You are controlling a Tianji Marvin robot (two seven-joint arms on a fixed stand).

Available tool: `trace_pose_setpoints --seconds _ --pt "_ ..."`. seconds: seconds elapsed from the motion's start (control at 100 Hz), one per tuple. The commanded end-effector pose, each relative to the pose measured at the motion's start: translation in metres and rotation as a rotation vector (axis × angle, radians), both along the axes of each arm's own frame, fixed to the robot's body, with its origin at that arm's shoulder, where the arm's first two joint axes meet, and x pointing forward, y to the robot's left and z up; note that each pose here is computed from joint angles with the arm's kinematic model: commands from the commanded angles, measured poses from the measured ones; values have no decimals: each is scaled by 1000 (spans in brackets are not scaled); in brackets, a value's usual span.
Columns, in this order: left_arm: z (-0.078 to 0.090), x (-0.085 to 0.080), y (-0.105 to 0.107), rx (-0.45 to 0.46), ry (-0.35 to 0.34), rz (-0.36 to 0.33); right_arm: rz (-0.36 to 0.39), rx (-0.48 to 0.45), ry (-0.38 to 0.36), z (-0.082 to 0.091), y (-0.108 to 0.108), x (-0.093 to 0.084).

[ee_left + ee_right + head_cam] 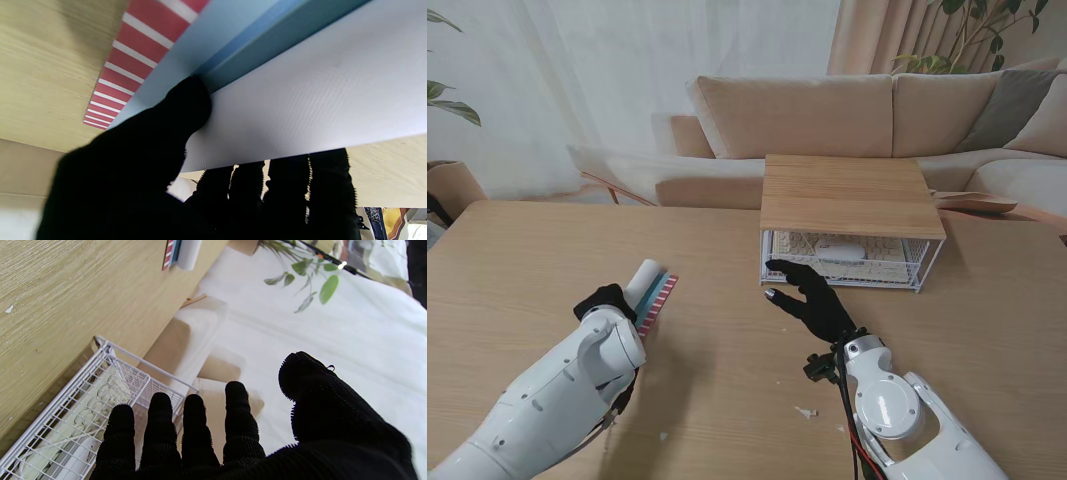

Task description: Unroll the mouse pad and set up the keyboard and mouse from the tabletop organizer

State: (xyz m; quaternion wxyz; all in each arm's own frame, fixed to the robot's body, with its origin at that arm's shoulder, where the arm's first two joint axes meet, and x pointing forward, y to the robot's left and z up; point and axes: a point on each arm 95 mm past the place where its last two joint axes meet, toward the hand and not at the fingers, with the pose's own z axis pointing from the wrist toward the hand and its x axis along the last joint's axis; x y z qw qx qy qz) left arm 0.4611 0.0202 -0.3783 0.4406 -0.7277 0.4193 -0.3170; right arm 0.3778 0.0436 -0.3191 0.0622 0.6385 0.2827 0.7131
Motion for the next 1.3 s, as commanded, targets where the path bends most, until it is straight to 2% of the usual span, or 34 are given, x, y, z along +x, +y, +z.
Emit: trace_pose_setpoints --seconds 0.0,0.2,0.4,0.66,0.85,1.13,1.29 --pt "-31 -18 -6 -19 88 -1 10 12 10 -1 4 -3" --pt "-28 -16 -5 1 -2 -7 10 13 8 -1 4 -3" --pt "-9 -20 -1 -7 -58 -34 12 17 10 0 5 -2" --pt "29 -30 0 -33 -181 -97 9 18 5 0 4 -2" --pt "62 -41 -1 -67 -289 -176 8 15 5 0 3 -3" --pt "110 -72 -11 -165 -502 -327 -3 -2 0 1 4 -3" --pt "130 -92 -20 -226 -607 -385 17 -17 -10 8 8 -6"
